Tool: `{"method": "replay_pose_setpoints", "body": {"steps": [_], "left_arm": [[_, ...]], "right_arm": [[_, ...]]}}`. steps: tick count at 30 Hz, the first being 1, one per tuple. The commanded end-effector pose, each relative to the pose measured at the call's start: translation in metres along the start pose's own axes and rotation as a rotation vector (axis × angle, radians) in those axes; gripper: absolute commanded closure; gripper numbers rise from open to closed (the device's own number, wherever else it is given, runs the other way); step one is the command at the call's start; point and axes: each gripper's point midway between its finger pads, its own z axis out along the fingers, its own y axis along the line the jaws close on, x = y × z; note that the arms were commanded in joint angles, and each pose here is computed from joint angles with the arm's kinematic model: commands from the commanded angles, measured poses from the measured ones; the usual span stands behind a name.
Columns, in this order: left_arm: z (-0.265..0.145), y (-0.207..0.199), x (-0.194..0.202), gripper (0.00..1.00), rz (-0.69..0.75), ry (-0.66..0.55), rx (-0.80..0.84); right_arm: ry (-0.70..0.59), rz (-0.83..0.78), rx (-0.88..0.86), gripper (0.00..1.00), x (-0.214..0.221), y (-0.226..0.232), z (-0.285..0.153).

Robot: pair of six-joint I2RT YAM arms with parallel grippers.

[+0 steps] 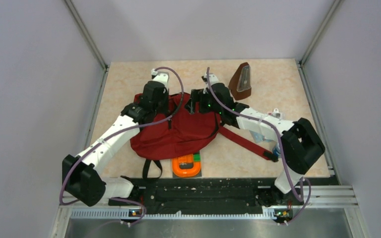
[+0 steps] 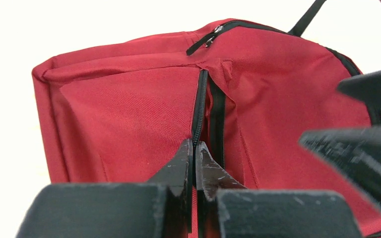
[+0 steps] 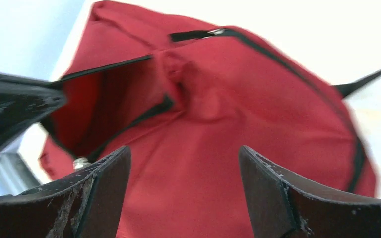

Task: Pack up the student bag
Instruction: Unzip the student bag at the center of the board.

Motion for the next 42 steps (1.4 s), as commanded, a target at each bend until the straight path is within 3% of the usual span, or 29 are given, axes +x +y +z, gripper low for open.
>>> {"method": "replay_pose_setpoints", "body": {"steps": [1,7,14,27,42], "left_arm": [[-0.014,-0.016,-0.032,1.0,-0.063,-0.108,0.106],[-0.013,-0.021,-0.028,1.0,-0.055,-0.097,0.134],[-0.014,-0.024,-0.027,1.0,-0.057,-0.093,0.154],[-0.013,-0.019,-0.026,1.0,-0.052,-0.093,0.125],[-0.011,-0.028,-0.022,1.0,-0.053,-0.077,0.169]], "right_arm": [[0.017,0.118,-0.201,0.22,0.009,0.065,0.0],[0.09,0.223,-0.343,0.33,0.033,0.107,0.005],[0.11,0.264,-0.26,0.4,0.061,0.089,0.025],[0.017,0.377,-0.272,0.37,0.05,0.071,0.009],[0.035,0.487,-0.386,0.36,0.042,0.086,0.018]]}}
